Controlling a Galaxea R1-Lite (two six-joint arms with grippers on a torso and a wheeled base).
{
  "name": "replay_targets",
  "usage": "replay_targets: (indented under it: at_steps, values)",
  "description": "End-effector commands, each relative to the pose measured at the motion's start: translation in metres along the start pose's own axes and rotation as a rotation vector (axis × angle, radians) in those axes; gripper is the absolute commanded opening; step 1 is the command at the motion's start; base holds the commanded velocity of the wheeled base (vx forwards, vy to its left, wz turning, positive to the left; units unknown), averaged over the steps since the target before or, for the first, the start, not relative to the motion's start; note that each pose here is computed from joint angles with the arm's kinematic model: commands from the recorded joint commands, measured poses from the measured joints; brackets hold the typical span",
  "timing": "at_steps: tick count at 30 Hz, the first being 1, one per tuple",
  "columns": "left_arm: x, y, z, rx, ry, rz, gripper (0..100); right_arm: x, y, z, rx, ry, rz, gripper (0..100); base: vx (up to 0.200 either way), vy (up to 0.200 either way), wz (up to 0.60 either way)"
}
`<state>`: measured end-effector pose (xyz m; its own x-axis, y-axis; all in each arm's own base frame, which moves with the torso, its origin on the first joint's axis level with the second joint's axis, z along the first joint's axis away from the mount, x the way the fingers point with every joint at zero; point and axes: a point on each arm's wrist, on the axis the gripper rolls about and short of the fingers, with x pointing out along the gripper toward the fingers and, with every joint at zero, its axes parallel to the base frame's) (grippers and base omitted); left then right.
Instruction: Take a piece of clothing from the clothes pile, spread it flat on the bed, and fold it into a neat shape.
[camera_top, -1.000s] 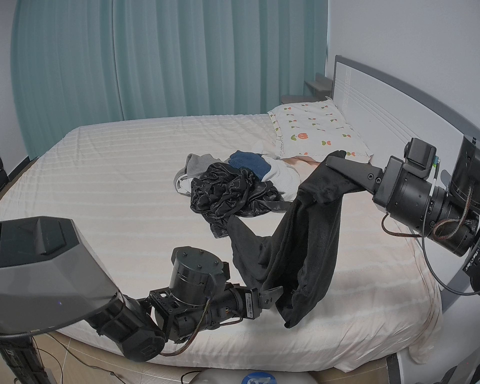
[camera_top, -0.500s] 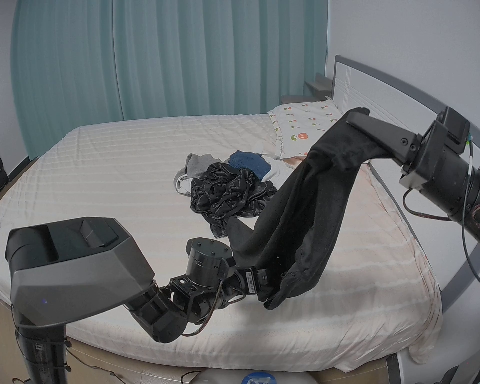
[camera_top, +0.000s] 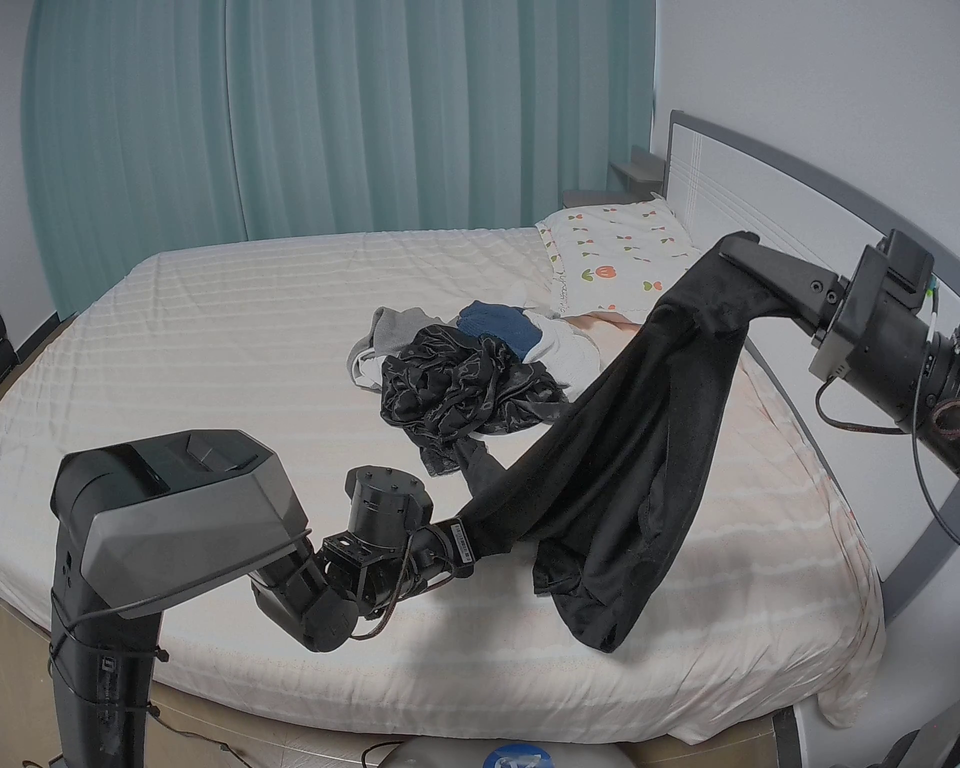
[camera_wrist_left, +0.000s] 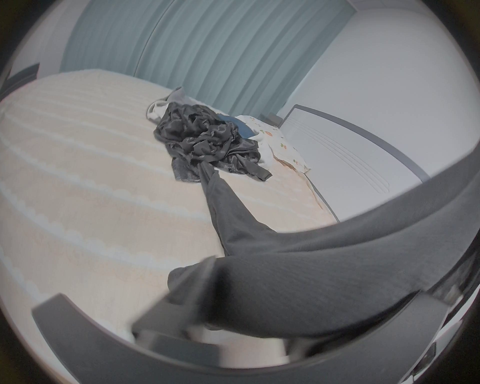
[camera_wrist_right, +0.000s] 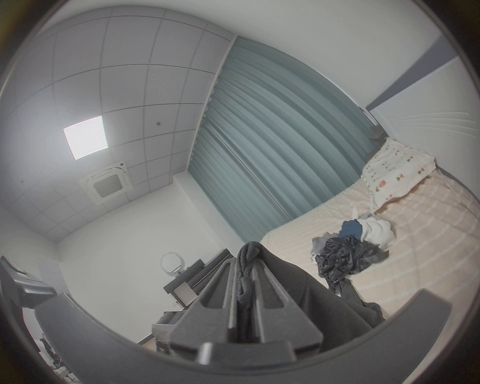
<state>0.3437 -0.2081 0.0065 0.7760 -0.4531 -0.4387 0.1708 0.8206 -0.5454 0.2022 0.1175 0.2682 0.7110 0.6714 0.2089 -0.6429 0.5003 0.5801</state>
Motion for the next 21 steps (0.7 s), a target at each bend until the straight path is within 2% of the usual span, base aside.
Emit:
replay_targets:
  at_steps: [1, 6, 11, 14, 15, 17, 20, 21]
  values:
    - [-0.026, -0.013, 0.026, -0.039, -0.058, -0.048, 0, 0.017, -0.034, -0.016, 0.025, 0.053, -0.098, 0, 0.0, 0.0, 0.0]
    - [-0.068, -0.024, 0.041, -0.05, -0.064, -0.112, 0, 0.028, -0.056, -0.028, 0.049, 0.067, -0.137, 0, 0.0, 0.0, 0.0]
    - [-0.108, -0.04, 0.058, -0.12, -0.115, -0.184, 0, 0.047, -0.073, -0.04, 0.062, 0.059, -0.152, 0, 0.0, 0.0, 0.0]
    - [-0.133, -0.047, 0.071, -0.125, -0.169, -0.213, 0, 0.058, -0.072, -0.033, 0.044, -0.014, -0.167, 0, 0.0, 0.0, 0.0]
    - [-0.145, -0.05, 0.078, -0.13, -0.194, -0.226, 0, 0.064, -0.067, -0.024, 0.032, -0.079, -0.181, 0, 0.0, 0.0, 0.0]
    - [-0.157, -0.047, 0.085, -0.153, -0.214, -0.208, 0, 0.067, -0.058, -0.017, 0.02, -0.137, -0.184, 0, 0.0, 0.0, 0.0]
    - [-0.167, -0.041, 0.095, -0.211, -0.246, -0.183, 0, 0.064, -0.055, -0.015, 0.01, -0.148, -0.189, 0, 0.0, 0.0, 0.0]
    - [-0.169, -0.038, 0.098, -0.276, -0.252, -0.181, 0, 0.061, -0.06, -0.017, 0.004, -0.142, -0.207, 0, 0.0, 0.0, 0.0]
